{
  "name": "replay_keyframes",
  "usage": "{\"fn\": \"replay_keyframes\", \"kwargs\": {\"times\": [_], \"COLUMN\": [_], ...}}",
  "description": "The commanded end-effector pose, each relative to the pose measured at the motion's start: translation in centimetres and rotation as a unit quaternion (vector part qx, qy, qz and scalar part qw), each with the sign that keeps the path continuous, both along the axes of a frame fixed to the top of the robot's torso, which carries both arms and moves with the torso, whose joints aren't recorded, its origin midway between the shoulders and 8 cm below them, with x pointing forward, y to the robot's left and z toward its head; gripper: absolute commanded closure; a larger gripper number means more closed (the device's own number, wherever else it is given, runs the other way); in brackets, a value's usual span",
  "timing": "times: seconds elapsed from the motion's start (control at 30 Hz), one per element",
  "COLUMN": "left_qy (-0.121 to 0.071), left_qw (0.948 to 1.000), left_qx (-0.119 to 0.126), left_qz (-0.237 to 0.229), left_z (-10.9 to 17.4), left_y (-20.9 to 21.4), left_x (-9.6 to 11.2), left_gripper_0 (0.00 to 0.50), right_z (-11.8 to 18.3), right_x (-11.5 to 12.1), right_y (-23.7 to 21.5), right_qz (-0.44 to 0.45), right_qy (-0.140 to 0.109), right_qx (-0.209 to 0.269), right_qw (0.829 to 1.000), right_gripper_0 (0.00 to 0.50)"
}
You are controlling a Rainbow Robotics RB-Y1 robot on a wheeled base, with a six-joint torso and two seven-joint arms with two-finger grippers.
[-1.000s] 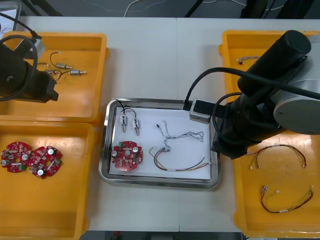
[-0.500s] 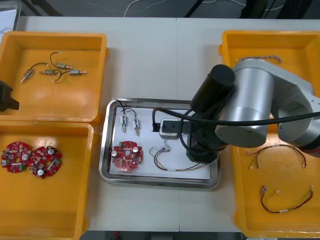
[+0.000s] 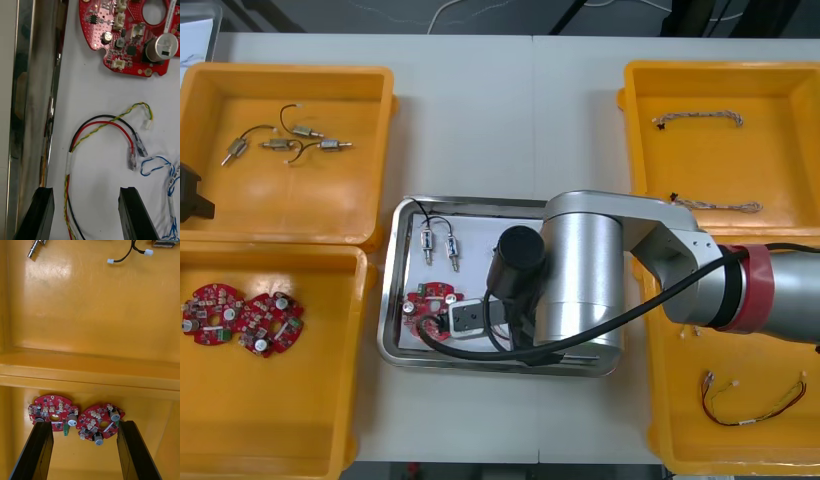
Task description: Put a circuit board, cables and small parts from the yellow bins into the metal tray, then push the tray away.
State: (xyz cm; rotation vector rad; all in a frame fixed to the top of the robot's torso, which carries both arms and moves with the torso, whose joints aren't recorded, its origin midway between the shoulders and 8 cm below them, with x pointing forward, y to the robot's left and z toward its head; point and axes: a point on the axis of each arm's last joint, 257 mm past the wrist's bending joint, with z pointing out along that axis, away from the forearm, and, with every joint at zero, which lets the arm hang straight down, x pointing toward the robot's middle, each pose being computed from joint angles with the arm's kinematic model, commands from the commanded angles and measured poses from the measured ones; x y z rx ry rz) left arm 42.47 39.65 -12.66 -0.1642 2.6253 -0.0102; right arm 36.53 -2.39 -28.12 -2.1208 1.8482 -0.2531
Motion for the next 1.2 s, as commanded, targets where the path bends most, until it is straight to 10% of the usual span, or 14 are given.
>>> {"fn": "replay_keyframes", "kwargs": {"times": [0.03,1.2], "left_qy": [0.007,0.007], "left_qw": [0.9976,0.9973], "left_qx": [0.051,0.057], "left_qz": [-0.046,-0.046], "left_z": [0.5,0.5], "left_y": [0.8,1.1], "left_x": [-0.6,-0.5], "left_gripper_0": [0.000,0.000], "right_z": [0.7,-4.8], "right_x": [-1.2,-4.9], "right_y": [3.1,2.6], "right_qz": [0.008,-0.052], "right_qy": [-0.003,-0.008], "right_qx": [0.016,0.008], "right_qw": [1.000,0.999], "right_gripper_0": [0.000,0.000]}}
